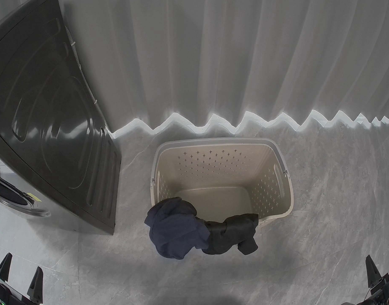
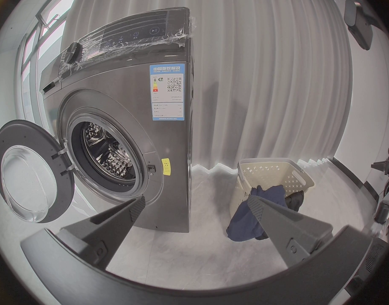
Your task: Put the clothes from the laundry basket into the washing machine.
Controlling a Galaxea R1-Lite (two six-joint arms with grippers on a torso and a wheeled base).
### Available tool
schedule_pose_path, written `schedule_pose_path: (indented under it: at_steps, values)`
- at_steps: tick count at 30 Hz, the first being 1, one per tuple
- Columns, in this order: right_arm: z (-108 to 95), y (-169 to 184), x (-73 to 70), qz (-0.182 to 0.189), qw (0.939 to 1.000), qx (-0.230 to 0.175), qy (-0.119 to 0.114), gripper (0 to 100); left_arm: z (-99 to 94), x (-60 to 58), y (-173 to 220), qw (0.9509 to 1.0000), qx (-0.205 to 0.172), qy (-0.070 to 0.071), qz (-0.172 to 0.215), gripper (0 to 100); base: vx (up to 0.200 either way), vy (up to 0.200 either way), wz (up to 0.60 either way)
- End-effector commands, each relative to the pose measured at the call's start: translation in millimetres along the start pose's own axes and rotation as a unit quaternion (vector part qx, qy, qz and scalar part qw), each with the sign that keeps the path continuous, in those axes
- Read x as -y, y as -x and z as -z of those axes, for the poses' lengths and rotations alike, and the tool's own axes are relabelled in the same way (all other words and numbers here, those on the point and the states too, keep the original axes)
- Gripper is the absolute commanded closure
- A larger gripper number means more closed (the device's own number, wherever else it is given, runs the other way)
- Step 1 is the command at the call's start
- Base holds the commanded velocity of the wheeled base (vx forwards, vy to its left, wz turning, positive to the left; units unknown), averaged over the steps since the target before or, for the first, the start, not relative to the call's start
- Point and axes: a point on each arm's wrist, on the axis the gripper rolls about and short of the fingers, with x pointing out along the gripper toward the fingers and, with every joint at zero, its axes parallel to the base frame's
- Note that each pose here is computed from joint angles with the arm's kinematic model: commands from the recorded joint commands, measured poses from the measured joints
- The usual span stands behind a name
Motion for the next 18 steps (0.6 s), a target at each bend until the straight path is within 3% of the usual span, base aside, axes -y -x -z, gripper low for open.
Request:
schedule_pose_path:
  at_steps: [1,6,14,15,16,18]
  values:
    - [5,-1,0.0,-0.001,1.0000,-0.004,0.000,0,4.9,-0.2,0,1.0000,-0.002,0.000,0.000,0,-0.200,0.000,0.00]
    - [5,-1,0.0,-0.002,1.0000,-0.004,0.001,0,4.7,-0.2,0,1.0000,-0.001,0.000,0.000,0,-0.200,0.000,0.00]
    - [5,-1,-0.1,-0.004,1.0000,-0.004,0.002,0,4.7,-0.2,0,1.0000,-0.001,0.000,0.000,0,0.000,0.000,0.00]
    - [-5,2,-0.3,-0.007,0.9997,0.025,0.001,0,4.7,-0.2,0,1.0000,-0.001,0.000,0.000,0,0.000,0.000,0.00]
    - [-28,7,-0.2,-0.009,0.9978,0.065,-0.002,0,4.7,-0.2,0,1.0000,-0.001,0.000,0.000,0,0.000,0.000,0.00]
    - [-66,11,0.6,-0.015,0.9955,0.094,-0.009,0,4.7,-0.2,0,1.0000,-0.001,0.000,0.000,0,0.000,0.000,0.00]
